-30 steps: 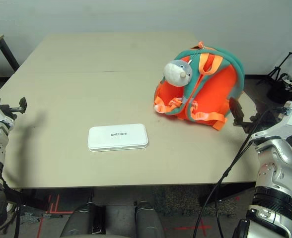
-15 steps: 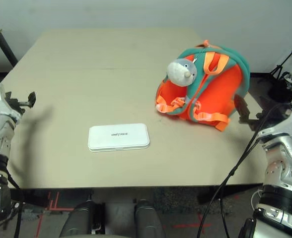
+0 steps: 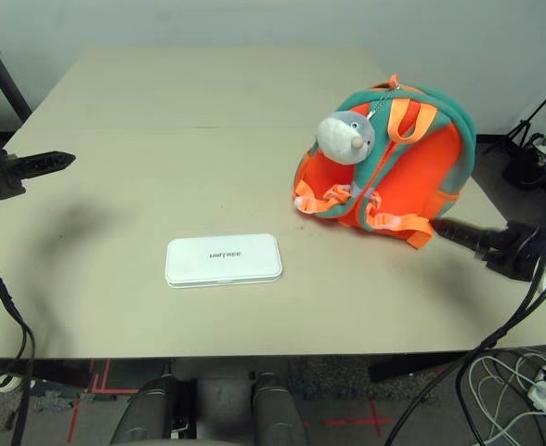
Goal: Put the pencil case into the backpack and zip it.
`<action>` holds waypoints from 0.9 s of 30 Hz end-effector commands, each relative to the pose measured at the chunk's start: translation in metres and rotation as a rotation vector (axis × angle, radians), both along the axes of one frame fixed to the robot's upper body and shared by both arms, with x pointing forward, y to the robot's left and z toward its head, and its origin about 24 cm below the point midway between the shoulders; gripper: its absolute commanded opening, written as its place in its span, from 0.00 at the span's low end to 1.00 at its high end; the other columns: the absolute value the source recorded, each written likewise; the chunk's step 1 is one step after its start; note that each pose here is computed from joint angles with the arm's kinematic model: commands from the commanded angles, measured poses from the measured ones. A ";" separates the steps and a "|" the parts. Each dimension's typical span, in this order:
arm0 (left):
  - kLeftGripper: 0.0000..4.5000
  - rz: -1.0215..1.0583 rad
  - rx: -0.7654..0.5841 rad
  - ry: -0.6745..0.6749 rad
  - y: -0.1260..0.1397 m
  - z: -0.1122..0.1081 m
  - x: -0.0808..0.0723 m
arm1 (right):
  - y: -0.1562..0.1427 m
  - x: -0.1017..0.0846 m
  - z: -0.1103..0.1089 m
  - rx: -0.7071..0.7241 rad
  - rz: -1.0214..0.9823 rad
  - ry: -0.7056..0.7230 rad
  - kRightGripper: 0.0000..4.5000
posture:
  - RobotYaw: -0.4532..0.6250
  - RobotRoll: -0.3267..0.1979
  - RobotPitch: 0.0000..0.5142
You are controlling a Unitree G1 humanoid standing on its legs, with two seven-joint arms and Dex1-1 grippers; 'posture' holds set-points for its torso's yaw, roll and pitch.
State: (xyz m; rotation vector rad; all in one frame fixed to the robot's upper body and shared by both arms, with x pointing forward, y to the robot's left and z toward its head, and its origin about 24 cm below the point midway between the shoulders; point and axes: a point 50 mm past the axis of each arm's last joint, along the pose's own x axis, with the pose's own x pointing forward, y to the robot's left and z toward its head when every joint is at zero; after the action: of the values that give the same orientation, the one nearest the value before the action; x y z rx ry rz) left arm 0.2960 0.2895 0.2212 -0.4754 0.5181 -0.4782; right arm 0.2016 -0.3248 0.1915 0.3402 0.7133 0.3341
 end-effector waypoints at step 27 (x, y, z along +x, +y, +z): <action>1.00 -0.232 -0.214 0.418 -0.073 -0.098 -0.005 | 0.100 0.063 -0.060 0.109 0.258 0.190 0.00 | 0.42 0.62 0.14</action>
State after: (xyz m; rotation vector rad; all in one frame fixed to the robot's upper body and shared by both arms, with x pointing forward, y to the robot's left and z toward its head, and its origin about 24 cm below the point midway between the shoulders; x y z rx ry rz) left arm 0.2916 0.2159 0.1287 -0.7272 0.8984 -0.6852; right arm 0.2667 -0.2280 0.1357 0.4085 0.8807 0.6002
